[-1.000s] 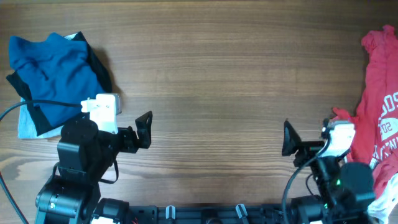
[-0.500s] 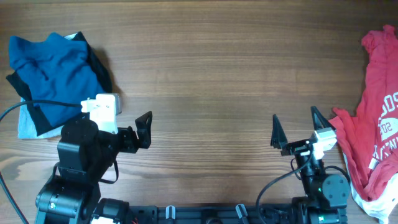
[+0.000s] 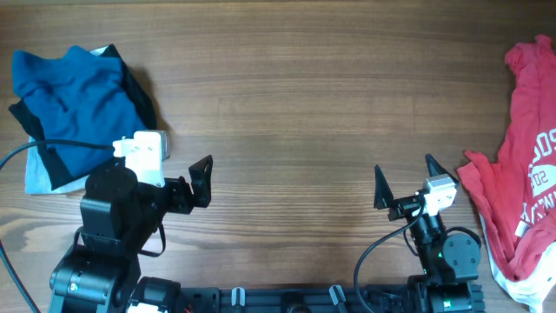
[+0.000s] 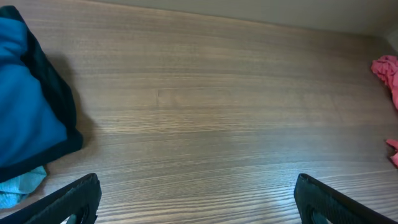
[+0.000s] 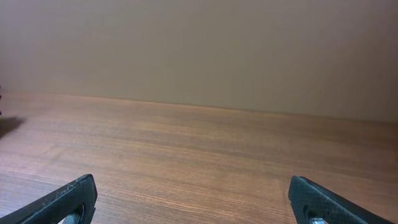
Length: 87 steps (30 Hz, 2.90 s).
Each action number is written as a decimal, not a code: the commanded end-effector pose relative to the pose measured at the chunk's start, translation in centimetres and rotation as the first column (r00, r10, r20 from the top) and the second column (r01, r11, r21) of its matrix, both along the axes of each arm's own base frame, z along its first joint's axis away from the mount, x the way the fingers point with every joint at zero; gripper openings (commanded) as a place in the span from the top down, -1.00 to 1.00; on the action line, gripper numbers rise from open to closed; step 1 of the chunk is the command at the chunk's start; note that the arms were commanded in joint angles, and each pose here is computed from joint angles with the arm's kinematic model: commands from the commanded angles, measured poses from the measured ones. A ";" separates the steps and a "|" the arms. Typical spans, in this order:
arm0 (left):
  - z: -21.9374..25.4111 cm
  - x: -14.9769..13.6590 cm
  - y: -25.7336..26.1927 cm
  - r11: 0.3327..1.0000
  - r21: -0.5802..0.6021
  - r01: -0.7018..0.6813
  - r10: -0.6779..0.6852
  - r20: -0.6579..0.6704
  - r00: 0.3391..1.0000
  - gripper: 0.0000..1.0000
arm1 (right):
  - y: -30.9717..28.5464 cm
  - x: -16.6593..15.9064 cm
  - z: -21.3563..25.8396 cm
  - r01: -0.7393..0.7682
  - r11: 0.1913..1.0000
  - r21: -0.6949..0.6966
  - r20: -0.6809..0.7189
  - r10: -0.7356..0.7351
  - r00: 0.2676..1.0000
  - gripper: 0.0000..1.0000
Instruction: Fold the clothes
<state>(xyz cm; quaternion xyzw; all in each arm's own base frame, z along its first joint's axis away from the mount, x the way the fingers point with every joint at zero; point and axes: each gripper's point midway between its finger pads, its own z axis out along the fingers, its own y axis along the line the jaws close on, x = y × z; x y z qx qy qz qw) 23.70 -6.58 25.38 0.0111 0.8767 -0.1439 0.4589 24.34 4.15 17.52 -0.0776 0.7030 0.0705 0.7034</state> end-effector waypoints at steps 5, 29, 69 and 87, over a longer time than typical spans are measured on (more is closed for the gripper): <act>-0.1 0.0 0.0 1.000 -0.002 -0.006 0.006 -0.002 1.000 -1.00 | -0.1 0.0 0.1 0.004 1.000 -0.015 0.008 -0.004 1.000 -0.99; -4.4 -4.6 3.7 0.991 0.046 -0.125 0.126 -0.013 0.992 -0.99 | -0.1 0.0 0.1 0.004 1.000 -0.015 0.008 -0.004 1.000 -1.00; -9.4 0.6 2.8 0.994 -0.079 -0.072 0.101 0.483 0.869 -0.99 | -0.1 0.0 0.1 0.004 1.000 -0.015 0.008 -0.004 1.000 -0.99; -9.4 0.6 2.8 0.994 -0.079 -0.072 0.101 0.483 0.869 -1.00 | -0.1 0.0 0.1 0.004 1.000 -0.015 0.008 -0.004 1.000 -0.99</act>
